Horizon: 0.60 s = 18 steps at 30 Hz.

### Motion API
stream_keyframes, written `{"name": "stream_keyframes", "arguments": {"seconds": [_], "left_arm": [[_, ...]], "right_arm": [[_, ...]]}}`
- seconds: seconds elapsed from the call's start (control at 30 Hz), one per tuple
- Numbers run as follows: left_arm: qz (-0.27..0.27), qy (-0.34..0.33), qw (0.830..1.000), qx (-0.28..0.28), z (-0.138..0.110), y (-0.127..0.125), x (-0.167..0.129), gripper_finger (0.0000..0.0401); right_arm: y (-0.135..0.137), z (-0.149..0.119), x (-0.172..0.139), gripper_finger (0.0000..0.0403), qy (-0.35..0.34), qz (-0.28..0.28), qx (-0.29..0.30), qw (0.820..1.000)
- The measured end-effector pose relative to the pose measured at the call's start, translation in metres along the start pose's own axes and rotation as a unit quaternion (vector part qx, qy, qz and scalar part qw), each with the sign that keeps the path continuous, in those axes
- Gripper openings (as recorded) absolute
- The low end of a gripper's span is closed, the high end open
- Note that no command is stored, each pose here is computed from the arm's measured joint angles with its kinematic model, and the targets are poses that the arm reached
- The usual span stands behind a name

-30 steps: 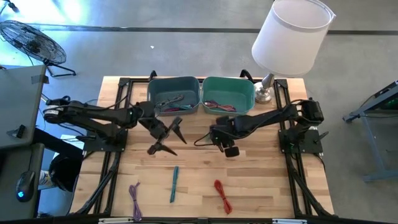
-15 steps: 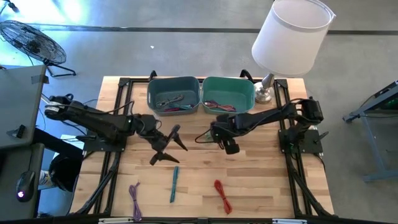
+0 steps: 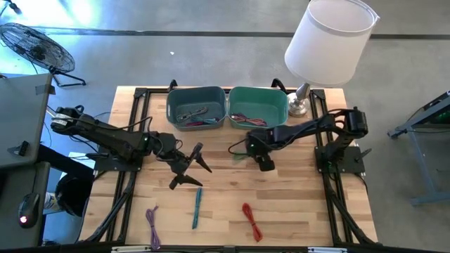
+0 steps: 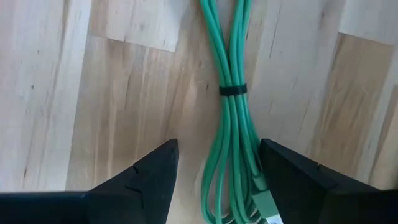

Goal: Pick & Place USB Port
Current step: Put the green USB cable into the green bin

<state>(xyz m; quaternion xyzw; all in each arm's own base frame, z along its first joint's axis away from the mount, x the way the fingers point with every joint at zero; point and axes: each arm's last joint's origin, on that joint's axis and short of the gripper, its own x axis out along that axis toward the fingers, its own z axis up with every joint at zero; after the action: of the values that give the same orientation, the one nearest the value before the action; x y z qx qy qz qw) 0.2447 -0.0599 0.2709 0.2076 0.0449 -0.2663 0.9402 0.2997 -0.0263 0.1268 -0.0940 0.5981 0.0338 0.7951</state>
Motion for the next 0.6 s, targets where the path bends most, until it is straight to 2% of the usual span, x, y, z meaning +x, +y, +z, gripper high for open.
{"name": "stream_keyframes", "arguments": {"seconds": [0.1, 0.17, 0.37, 0.5, 0.6], "left_arm": [[0.0, 0.003, 1.0, -0.003, -0.001, 0.0, 0.0, 0.0268], [0.011, 0.012, 1.0, -0.004, -0.002, 0.0, 0.0, 0.0268], [0.055, 0.038, 0.998, -0.014, -0.004, 0.003, 0.0, 0.0268], [0.077, 0.054, 0.995, -0.031, -0.006, 0.004, -0.001, 0.0268], [0.072, 0.064, 0.995, -0.031, -0.008, 0.002, -0.001, 0.0268]], "right_arm": [[0.0, -0.006, 0.004, 0.0207, 0.002, 0.0, 0.002, 1.0], [0.001, -0.007, 0.005, 0.0181, 0.004, 0.0, 0.001, 1.0], [0.009, -0.005, 0.005, 0.0028, 0.003, -0.013, -0.009, 1.0], [0.025, 0.0, 0.005, 0.0017, 0.008, -0.039, -0.034, 0.999], [0.04, 0.004, -0.001, 0.0007, 0.028, -0.076, -0.059, 0.995]]}}
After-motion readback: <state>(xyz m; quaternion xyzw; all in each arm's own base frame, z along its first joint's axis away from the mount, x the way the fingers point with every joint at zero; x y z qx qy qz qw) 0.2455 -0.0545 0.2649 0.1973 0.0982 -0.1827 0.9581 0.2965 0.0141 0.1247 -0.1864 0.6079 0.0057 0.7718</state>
